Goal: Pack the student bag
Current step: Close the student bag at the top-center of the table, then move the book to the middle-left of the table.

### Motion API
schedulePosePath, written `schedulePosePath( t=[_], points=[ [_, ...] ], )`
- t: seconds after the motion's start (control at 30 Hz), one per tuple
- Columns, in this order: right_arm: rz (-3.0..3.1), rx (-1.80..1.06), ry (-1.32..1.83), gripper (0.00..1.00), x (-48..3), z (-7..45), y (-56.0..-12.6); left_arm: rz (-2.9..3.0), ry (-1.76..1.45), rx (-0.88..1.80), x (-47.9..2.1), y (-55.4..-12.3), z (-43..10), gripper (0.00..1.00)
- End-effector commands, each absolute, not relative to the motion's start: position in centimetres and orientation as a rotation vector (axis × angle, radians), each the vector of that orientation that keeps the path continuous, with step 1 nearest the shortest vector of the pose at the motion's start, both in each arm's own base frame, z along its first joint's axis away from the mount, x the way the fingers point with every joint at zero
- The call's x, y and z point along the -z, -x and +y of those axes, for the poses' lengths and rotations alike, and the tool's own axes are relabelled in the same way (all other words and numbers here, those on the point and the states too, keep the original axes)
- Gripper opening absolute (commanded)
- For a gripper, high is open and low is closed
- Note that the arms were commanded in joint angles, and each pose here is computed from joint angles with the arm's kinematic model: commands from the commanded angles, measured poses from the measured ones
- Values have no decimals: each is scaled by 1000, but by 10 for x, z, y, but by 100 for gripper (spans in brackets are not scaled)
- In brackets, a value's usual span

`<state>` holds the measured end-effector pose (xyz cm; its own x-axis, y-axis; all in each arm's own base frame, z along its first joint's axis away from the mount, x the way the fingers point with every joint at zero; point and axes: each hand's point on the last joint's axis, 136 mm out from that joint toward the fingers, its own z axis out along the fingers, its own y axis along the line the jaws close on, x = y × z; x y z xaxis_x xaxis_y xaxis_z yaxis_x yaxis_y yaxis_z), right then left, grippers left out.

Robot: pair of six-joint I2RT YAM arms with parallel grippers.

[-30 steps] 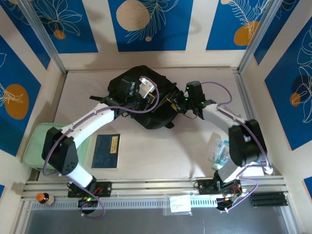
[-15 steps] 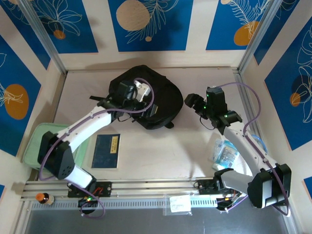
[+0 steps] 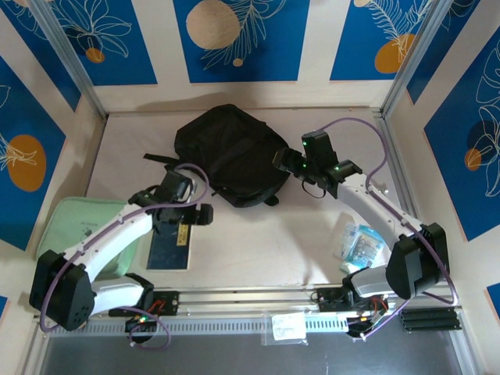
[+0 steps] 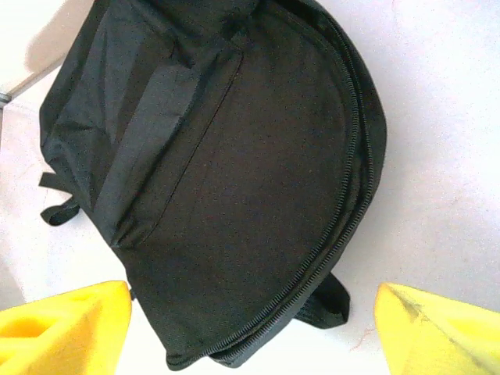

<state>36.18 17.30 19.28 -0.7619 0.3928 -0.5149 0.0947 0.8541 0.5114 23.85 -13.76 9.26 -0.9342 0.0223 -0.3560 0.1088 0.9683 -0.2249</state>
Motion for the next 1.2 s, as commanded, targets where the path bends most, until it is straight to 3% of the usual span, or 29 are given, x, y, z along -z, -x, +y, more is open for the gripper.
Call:
schedulePosePath(
  t=[0.0, 0.43, 0.73, 0.97, 1.17],
  points=[
    [2374, -612, -326, 81, -203, 179, -371, 2812, 133, 449, -78, -229, -140, 100],
    [2392, -619, -339, 79, -203, 184, -375, 2865, 369, 500, -37, -252, -151, 100],
    [2410, -648, -303, 78, -202, 195, -375, 2721, 651, 573, -22, -303, -138, 98],
    [2433, -705, -208, 78, -204, 222, -371, 2610, 600, 676, -55, -348, -147, 96],
    [2461, -718, 14, 75, -201, 269, -359, 2593, 494, 547, -92, -343, -113, 100]
  ],
)
